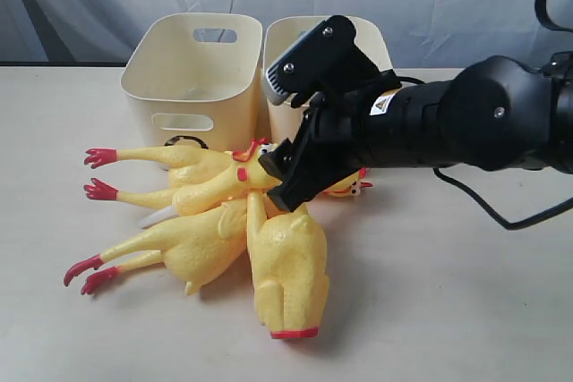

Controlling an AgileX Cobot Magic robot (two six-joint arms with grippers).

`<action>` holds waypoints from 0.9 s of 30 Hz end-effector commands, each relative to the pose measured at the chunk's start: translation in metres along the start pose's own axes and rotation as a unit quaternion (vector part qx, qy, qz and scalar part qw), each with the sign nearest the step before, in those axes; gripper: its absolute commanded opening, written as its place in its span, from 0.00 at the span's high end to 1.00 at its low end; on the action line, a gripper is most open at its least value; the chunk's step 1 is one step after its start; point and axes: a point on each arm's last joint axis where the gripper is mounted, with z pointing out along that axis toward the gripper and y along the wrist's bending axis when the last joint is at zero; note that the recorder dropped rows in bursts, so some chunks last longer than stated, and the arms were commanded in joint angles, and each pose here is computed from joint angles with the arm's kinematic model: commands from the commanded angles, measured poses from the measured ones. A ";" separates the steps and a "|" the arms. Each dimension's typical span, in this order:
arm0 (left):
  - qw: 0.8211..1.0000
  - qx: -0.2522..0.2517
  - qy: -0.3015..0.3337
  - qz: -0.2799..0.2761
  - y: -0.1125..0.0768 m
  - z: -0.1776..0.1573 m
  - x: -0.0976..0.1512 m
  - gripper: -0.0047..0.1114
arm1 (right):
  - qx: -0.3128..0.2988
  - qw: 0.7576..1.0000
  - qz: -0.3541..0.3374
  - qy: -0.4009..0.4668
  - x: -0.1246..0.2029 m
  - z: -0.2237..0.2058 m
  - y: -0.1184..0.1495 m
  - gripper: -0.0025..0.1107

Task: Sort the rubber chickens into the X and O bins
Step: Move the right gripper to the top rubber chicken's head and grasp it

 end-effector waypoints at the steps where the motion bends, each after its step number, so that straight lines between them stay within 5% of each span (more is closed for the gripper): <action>1: 1.000 -0.001 -0.002 0.003 0.000 0.000 0.001 0.96 | 0.010 1.000 -0.010 -0.001 0.002 0.010 -0.001 0.37; 27: 1.000 -0.001 -0.002 0.003 0.000 0.000 0.001 0.96 | 0.022 1.000 -0.005 0.021 0.017 0.040 -0.001 0.37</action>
